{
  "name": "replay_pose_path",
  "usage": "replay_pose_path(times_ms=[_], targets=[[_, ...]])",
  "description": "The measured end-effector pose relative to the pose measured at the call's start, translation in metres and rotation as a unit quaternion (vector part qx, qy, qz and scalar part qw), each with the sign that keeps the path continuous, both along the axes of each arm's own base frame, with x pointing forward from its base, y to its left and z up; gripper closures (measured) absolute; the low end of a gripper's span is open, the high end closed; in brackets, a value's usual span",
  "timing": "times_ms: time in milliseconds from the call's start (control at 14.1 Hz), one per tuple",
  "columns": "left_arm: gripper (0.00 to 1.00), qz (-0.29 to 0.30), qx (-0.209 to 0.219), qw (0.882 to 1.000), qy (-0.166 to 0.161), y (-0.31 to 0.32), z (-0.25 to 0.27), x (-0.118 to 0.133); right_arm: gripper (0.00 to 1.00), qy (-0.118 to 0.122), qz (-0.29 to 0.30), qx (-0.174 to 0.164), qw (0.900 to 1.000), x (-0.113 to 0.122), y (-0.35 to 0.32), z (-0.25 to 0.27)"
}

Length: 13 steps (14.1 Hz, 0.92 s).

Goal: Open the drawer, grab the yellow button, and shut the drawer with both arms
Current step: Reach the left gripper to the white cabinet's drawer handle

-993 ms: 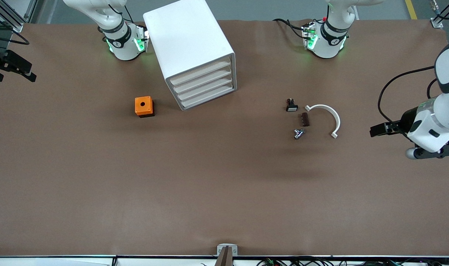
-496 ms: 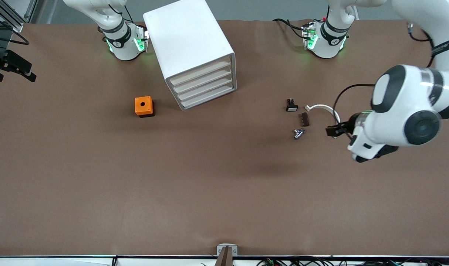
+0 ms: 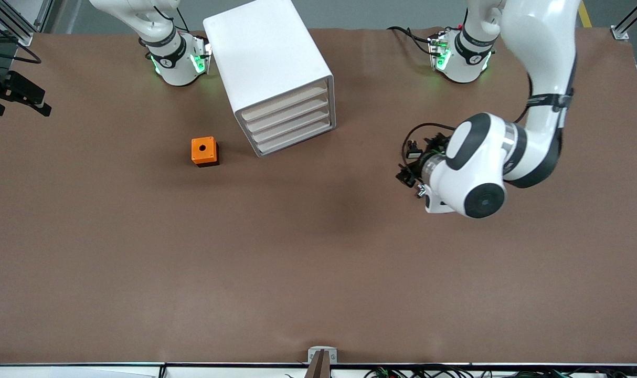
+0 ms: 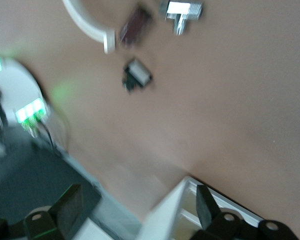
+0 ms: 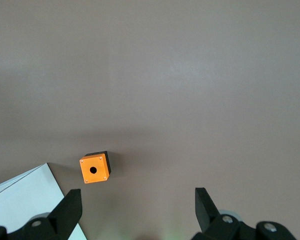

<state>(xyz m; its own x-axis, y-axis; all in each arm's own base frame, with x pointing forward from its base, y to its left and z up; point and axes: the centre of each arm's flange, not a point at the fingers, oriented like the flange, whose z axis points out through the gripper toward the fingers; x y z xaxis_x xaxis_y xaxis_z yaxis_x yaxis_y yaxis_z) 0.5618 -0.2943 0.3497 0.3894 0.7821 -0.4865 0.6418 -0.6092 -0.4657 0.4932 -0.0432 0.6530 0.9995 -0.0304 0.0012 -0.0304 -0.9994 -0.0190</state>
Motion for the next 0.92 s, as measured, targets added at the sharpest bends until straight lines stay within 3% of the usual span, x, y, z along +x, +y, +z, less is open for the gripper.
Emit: replay_pose_path(times_ms=[142, 354, 567, 922], targets=[[0.0, 0.067, 0.028, 0.996, 0.053, -0.024, -0.025, -0.01, 0.0, 0.0, 0.0, 0.0, 1.0, 0.0, 0.0, 0.0], [0.0, 0.152, 0.079, 0.977, 0.13, -0.059, -0.047, -0.028, 0.0, 0.005, 0.0, 0.0, 1.0, 0.002, -0.001, -0.005], [0.0, 0.177, 0.105, 0.957, 0.205, -0.095, -0.046, -0.055, 0.0, 0.011, -0.001, -0.002, 1.0, 0.006, -0.001, -0.011], [0.0, 0.177, 0.102, 0.937, 0.282, -0.134, -0.058, -0.085, 0.0, 0.049, 0.0, -0.004, 0.999, 0.039, 0.0, -0.059]])
